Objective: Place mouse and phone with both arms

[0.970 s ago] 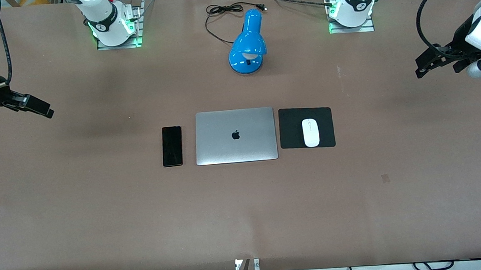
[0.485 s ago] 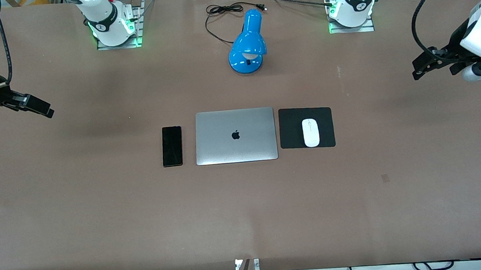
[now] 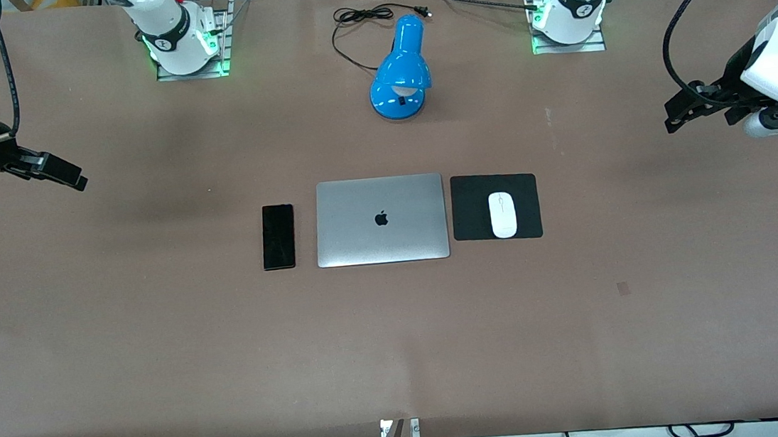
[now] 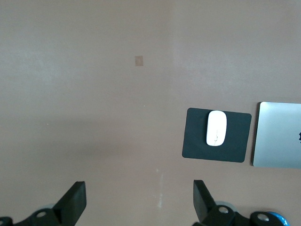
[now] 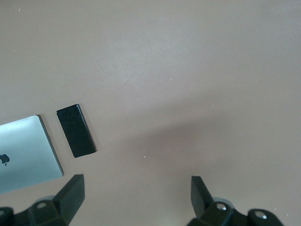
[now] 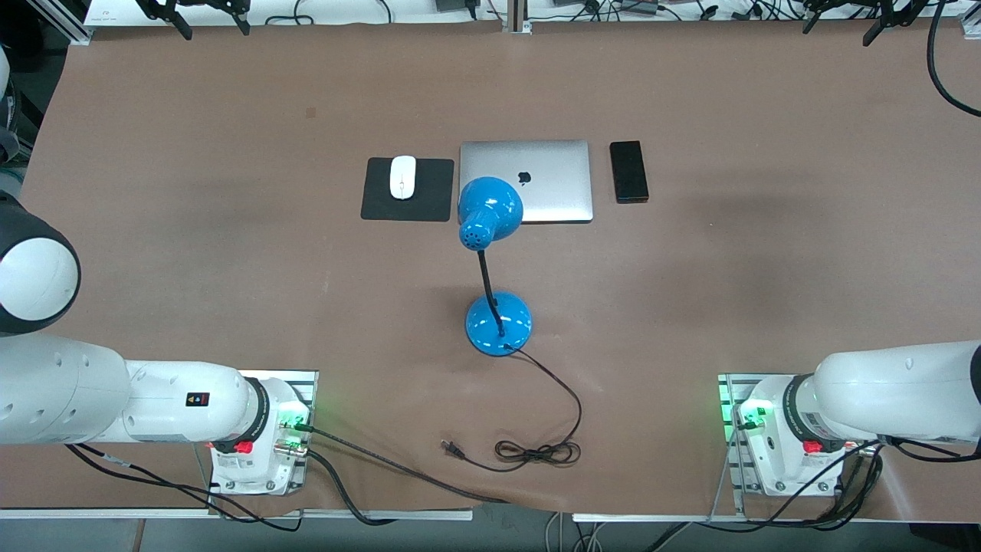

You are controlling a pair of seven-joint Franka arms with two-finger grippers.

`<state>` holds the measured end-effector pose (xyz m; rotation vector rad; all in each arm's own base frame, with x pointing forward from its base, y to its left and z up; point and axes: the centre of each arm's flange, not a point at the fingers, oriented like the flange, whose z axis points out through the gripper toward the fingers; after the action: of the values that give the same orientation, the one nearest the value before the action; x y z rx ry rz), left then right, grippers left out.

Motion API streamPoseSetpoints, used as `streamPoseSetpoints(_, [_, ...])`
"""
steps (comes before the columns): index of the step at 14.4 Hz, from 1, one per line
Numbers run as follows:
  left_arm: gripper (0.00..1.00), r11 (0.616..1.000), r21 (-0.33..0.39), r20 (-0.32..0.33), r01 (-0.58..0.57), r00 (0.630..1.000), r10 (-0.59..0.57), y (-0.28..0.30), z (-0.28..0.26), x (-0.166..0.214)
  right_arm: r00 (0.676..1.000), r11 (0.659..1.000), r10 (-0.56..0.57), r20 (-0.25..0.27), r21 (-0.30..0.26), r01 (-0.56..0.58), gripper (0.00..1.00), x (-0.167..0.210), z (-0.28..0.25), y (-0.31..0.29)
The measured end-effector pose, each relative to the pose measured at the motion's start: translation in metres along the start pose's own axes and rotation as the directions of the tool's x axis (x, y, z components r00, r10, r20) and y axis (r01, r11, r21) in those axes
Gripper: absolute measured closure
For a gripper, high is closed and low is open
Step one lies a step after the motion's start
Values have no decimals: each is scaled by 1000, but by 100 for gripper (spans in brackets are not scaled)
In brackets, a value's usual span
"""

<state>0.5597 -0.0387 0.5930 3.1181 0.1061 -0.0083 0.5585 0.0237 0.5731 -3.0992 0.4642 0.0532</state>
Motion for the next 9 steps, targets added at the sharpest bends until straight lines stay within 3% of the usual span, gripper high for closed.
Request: streamPoseSetpoints(9, [0, 1000, 0, -3, -2, 1000, 2, 1, -1, 0, 1000, 1000, 0, 0, 0, 0, 0, 0, 0, 0])
